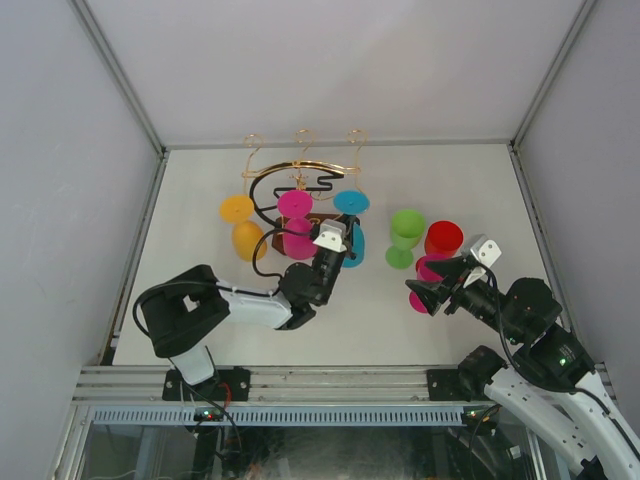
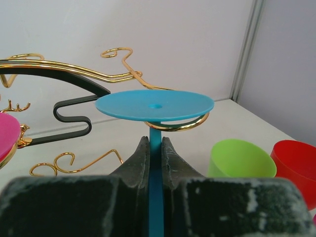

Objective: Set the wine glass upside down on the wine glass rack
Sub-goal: Turn the wine glass upside down at the wine rack.

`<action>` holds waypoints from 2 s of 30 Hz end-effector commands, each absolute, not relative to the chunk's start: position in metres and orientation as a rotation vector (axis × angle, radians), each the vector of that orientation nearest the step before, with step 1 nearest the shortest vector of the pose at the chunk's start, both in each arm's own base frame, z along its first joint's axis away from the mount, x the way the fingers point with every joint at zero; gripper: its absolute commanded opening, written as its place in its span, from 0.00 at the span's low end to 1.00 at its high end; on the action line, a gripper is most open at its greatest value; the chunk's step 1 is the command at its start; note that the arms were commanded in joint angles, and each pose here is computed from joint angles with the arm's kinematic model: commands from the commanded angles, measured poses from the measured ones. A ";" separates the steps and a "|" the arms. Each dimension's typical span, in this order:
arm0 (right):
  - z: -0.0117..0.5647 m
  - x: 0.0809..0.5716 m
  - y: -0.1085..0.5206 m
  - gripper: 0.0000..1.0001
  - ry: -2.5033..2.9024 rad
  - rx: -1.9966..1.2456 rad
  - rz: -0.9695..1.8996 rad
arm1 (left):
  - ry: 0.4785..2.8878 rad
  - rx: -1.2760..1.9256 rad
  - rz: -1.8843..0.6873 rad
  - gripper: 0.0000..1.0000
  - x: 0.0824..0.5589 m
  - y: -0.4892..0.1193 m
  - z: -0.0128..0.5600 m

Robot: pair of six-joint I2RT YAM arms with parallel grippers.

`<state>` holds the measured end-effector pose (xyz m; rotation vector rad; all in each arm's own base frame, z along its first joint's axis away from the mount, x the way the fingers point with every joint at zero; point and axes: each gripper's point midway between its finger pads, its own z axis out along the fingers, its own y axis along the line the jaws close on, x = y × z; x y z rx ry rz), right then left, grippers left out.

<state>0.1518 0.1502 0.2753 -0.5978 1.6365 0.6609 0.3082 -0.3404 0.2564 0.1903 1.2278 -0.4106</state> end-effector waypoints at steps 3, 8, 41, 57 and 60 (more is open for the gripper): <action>0.298 0.151 0.148 0.57 1.574 -0.582 0.663 | 1.220 0.131 -0.405 0.15 0.318 -0.338 0.269; 0.298 0.150 0.149 0.57 1.573 -0.584 0.667 | 1.225 0.134 -0.402 0.23 0.319 -0.338 0.267; 0.297 0.155 0.141 0.60 1.571 -0.569 0.616 | 1.319 0.161 -0.453 0.81 0.256 -0.324 0.242; 0.314 0.163 0.148 0.66 1.551 -0.586 0.611 | 1.700 0.313 -0.567 1.00 0.174 -0.325 0.182; 0.317 0.165 0.150 0.66 1.571 -0.589 0.608 | 1.795 0.403 -0.554 1.00 0.162 -0.321 0.167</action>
